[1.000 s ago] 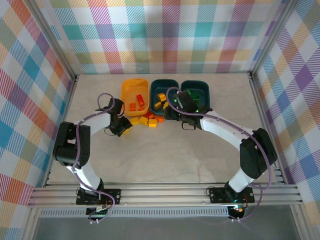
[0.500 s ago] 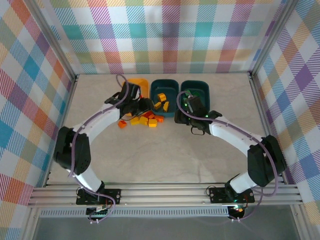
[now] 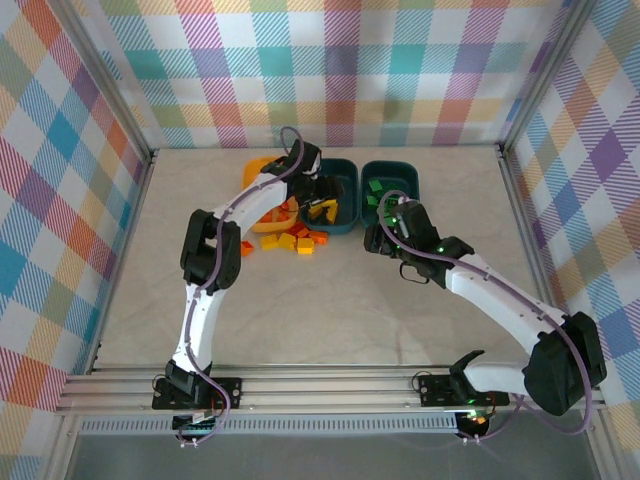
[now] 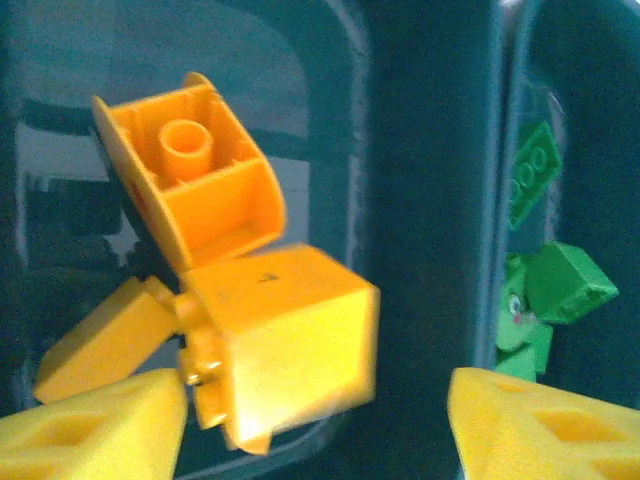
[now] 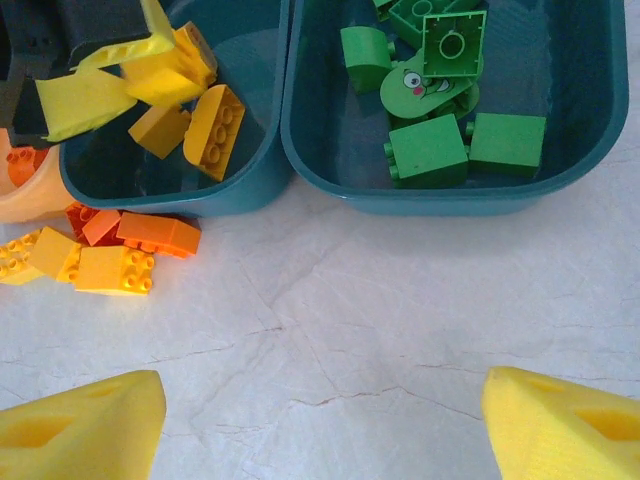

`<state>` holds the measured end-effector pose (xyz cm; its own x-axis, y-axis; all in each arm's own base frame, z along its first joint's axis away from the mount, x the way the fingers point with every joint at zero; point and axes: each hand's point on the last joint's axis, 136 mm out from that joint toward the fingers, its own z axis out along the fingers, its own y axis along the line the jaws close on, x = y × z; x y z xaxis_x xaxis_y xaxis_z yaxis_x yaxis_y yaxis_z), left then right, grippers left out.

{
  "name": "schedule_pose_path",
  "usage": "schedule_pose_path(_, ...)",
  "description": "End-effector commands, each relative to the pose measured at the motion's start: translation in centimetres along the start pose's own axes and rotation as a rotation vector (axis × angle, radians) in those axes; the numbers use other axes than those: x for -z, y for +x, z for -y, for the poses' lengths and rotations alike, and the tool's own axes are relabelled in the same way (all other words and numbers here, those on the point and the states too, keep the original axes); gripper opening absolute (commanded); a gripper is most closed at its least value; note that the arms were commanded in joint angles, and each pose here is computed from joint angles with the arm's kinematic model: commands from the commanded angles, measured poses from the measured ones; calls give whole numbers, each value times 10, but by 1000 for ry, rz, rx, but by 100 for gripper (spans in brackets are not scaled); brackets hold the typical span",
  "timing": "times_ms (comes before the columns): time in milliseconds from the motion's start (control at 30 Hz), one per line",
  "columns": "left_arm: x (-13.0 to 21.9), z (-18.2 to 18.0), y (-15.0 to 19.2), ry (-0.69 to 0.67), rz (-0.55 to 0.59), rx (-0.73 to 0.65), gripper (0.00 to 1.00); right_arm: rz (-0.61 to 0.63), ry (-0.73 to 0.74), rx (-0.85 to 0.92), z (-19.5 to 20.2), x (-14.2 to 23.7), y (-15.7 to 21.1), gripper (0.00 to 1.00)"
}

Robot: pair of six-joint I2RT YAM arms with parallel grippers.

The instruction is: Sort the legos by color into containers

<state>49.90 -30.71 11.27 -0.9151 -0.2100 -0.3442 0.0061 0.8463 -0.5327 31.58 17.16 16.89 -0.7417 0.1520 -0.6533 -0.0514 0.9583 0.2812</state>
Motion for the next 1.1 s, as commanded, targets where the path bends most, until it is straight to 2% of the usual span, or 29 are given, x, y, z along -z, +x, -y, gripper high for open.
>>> schedule_pose_path(0,39,37,-4,61,32,-67,79,-12,3,-17,4,1,4,82)
schedule_pose_path(100,73,45,-8,74,94,-96,91,-18,-39,-11,-10,-3,8,82)
schedule_pose_path(200,111,38,-6,65,157,-101,93,-45,-58,21,-30,-13,14,82)
schedule_pose_path(267,134,16,0,27,210,-68,95,-73,-91,50,-53,-22,23,82)
schedule_pose_path(333,153,-21,7,-43,256,8,96,-103,-113,93,-79,-32,33,82)
schedule_pose_path(433,167,-97,35,-172,267,168,97,-155,-130,139,-114,-50,51,83)
schedule_pose_path(567,170,-188,99,-313,210,369,100,-209,-95,165,-142,-83,66,85)
schedule_pose_path(667,168,-234,145,-381,154,467,100,-227,-34,169,-147,-109,67,85)
schedule_pose_path(733,165,-248,168,-386,124,506,100,-240,-17,192,-153,-126,68,84)
schedule_pose_path(833,160,-251,186,-357,90,535,100,-263,9,213,-158,-147,70,78)
schedule_pose_path(1067,168,-237,182,-301,98,513,99,-289,78,197,-149,-177,70,69)
